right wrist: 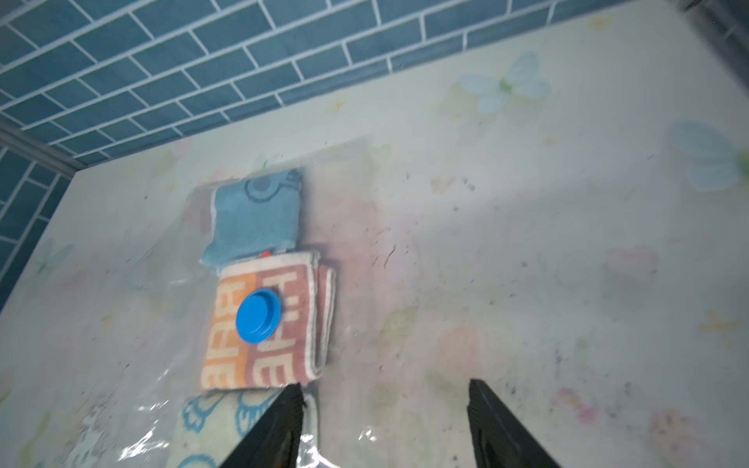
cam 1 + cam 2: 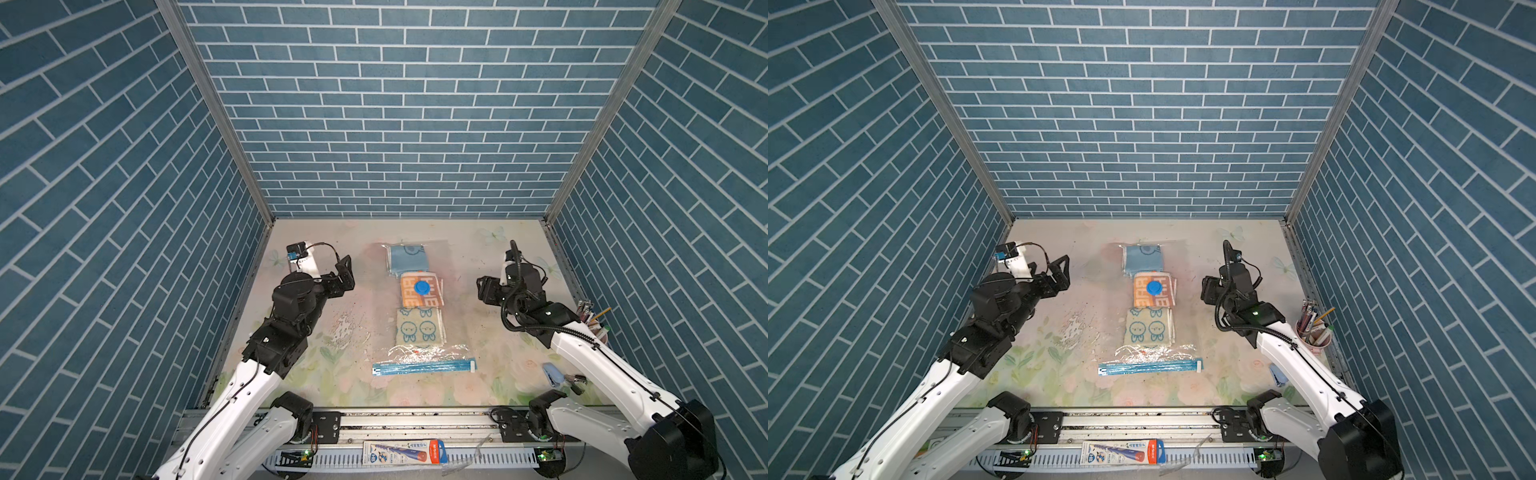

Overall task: Place the folded towel into the vacuum bag
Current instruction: Adjust the vacuum bag at the center of the board, then reset both arms

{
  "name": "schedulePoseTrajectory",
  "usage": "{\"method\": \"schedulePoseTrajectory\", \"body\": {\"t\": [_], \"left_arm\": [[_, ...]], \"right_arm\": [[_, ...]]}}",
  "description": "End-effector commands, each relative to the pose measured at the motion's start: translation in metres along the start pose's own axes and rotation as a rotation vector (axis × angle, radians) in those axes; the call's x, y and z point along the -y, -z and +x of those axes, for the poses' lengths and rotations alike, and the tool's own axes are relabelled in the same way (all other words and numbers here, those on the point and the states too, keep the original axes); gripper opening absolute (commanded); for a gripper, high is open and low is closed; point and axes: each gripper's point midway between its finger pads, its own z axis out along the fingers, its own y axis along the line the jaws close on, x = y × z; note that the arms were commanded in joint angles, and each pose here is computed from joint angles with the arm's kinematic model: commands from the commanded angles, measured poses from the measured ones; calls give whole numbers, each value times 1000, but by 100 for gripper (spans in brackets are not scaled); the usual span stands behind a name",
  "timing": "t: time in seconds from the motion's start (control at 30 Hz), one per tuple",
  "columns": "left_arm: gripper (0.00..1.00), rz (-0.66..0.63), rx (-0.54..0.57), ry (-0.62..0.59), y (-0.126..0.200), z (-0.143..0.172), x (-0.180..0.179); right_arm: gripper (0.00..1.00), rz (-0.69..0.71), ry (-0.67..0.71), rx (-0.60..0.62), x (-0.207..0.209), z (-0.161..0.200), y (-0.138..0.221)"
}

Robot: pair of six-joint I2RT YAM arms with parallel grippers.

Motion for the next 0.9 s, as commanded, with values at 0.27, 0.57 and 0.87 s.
{"method": "schedulePoseTrajectory", "body": {"t": [0.27,0.57,0.87], "left_arm": [[100,-396,44,-186,-15,17,-127],[100,-491,-81,-232,-41,89,-169],[100,-430,-156,-229,-69,141,-177]], "right_arm": [[82,338,296,478,57,-80,4],[82,534,308,438,125,-32,-27],[82,602,225,354,163,7,-46]]}}
